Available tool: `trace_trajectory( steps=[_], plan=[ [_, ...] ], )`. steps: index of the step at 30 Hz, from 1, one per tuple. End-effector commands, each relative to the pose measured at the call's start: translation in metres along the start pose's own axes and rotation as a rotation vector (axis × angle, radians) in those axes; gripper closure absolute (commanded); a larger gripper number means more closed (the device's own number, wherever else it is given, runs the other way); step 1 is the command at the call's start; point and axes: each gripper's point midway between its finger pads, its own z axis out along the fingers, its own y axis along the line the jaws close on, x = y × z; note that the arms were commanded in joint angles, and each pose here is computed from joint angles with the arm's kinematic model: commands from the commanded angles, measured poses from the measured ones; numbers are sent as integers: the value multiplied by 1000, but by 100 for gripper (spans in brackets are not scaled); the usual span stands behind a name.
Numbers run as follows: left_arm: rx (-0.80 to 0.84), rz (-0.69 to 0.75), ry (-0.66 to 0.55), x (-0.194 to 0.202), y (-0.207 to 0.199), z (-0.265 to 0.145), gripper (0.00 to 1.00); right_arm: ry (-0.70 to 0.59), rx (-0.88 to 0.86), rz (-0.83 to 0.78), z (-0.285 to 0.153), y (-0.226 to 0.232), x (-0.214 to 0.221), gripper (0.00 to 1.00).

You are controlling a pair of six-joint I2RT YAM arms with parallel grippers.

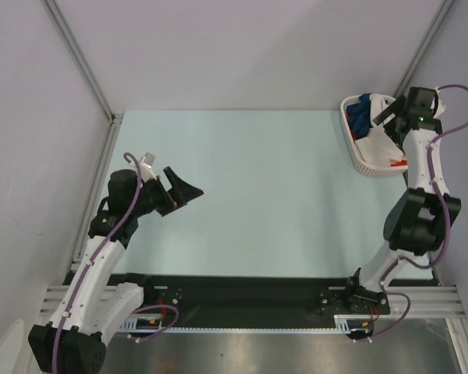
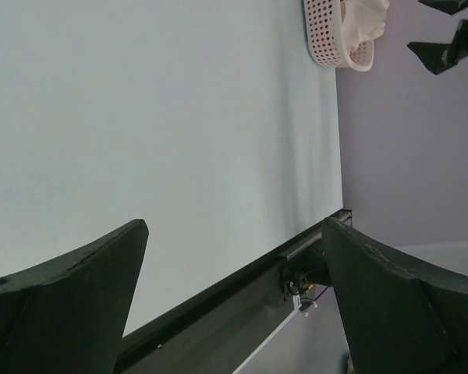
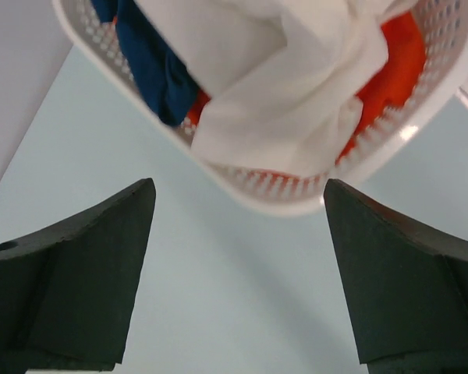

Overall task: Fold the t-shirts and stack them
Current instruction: Grab the tshirt from the pile, then move the tshirt to the center of the board

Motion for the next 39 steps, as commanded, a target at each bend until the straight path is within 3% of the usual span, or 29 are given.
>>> trace_trajectory(
  steps=[1,3,4,7,11,15,18,19,22,28,29,31,33,39],
  plan=[
    [55,120,-21,-17,-22,-6,0,-81,36,-53,30,0,-51,8],
    [42,153,-31,-26,-26,-7,2,-40,50,-68,48,-2,-52,14],
    [-2,205,-46,-33,-23,-10,2,-6,128,-79,79,-14,-44,19],
    [-51,249,-56,-43,-21,-12,7,-17,174,-41,93,-20,-52,30],
    [-64,281,-47,-47,-22,-13,18,20,219,-5,124,-29,-37,35],
    [-65,325,-60,-56,-28,-15,22,33,267,11,139,-37,-28,41],
    [-79,344,-64,-57,-27,-18,23,52,248,-9,151,-35,-18,53],
    [-88,353,-65,-58,-26,-19,23,39,244,-15,151,-34,-22,74],
    [-87,378,-83,-63,-32,-23,24,-25,217,-28,140,-21,-49,99],
    [-59,381,-113,-64,-40,-29,27,-317,12,-54,48,48,-152,100],
    [-54,380,-117,-64,-42,-30,28,-438,-83,-40,2,70,-186,100],
    [-37,377,-134,-65,-50,-36,29,-527,-218,-45,-42,102,-205,100],
    [-19,375,-143,-64,-56,-41,30,-683,-400,-26,-123,137,-239,100],
    [47,341,-115,-46,-75,-62,38,-912,-914,-55,-346,207,-243,100]
  ],
)
